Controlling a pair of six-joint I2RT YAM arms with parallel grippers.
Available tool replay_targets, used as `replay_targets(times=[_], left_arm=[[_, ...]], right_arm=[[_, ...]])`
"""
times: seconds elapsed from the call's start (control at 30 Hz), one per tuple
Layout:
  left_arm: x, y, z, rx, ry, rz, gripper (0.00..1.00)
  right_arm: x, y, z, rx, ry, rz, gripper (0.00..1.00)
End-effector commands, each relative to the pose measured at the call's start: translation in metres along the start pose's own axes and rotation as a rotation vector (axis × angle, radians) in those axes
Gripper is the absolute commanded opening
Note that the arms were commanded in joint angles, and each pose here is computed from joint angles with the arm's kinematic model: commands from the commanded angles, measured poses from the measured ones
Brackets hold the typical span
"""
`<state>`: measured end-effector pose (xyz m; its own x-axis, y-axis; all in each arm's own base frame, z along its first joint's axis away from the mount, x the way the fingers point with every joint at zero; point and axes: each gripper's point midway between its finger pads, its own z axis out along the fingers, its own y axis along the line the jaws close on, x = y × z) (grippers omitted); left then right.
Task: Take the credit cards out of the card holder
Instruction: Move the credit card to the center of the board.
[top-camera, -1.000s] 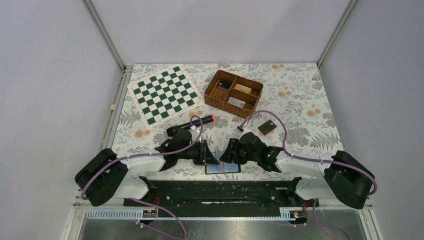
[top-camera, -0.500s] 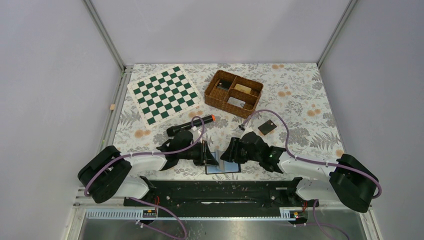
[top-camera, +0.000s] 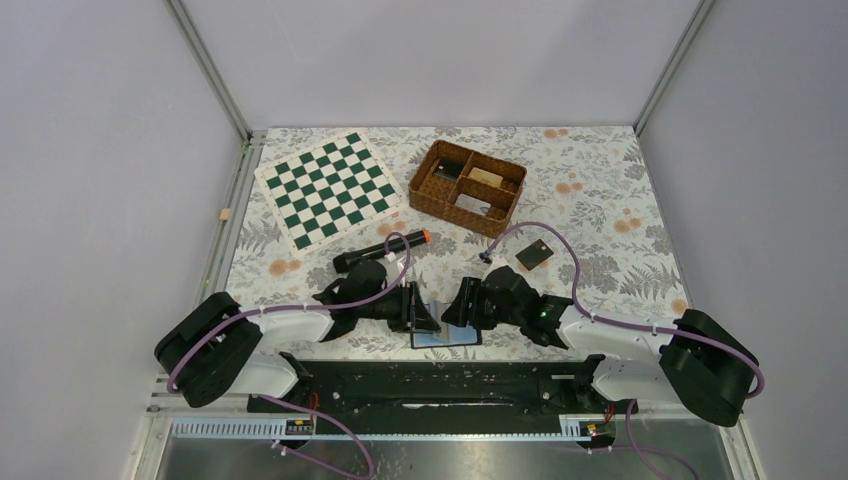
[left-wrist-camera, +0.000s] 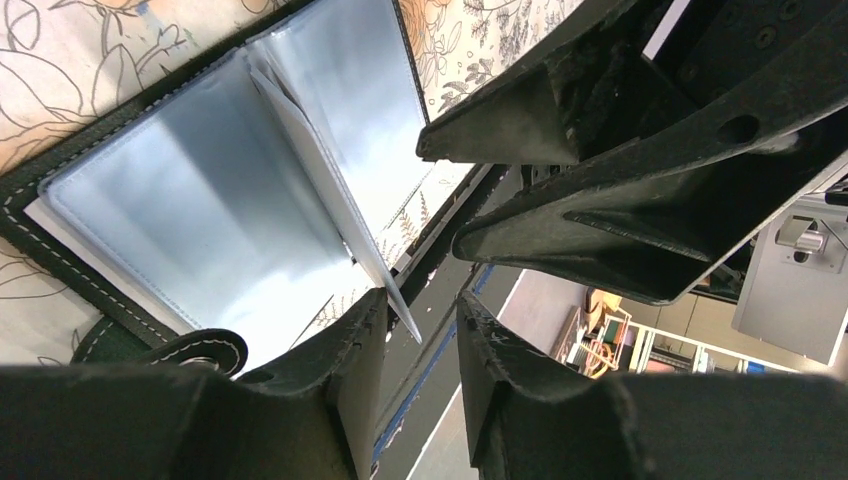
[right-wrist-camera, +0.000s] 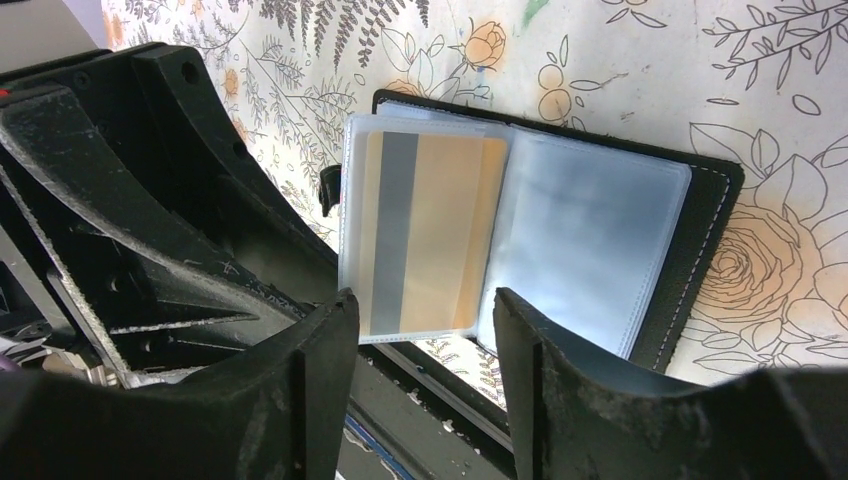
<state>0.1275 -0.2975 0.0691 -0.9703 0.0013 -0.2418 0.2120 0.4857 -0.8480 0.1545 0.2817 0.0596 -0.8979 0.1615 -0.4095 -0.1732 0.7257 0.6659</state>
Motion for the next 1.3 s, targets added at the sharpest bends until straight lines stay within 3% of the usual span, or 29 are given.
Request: replay_targets(times=[0.0, 0.23, 0.53, 1.07, 1.17, 1.27], left_arm=[[-0.010, -0.028, 0.000, 0.097, -0.013, 0.087, 0.32], [-0.008, -0.034, 0.003, 0.117, -0.005, 0.106, 0.36], [-0.006, -0.032, 0.006, 0.108, 0.002, 0.105, 0.33], [-0.005, -0.015, 0.001, 0.012, -0.020, 0.090, 0.31], [-0.008, -0.012, -0.004, -0.023, -0.053, 0.076, 0.31], [-0.015, -0.011, -0.014, -0.083, -0.103, 0.073, 0.34]], right_arm=[[-0.012, 0.012, -0.001, -0.034, -0.060, -0.001, 0.62], [-0.011, 0.017, 0.004, -0.060, -0.045, 0.013, 0.65], [-0.009, 0.019, 0.006, -0.074, -0.038, 0.016, 0.64], [-0.007, 0.012, 0.012, -0.045, -0.030, 0.010, 0.36], [-0.008, 0.008, 0.009, -0.017, -0.034, 0.002, 0.39], [-0.016, -0.001, -0.002, 0.048, -0.056, -0.029, 0.52]])
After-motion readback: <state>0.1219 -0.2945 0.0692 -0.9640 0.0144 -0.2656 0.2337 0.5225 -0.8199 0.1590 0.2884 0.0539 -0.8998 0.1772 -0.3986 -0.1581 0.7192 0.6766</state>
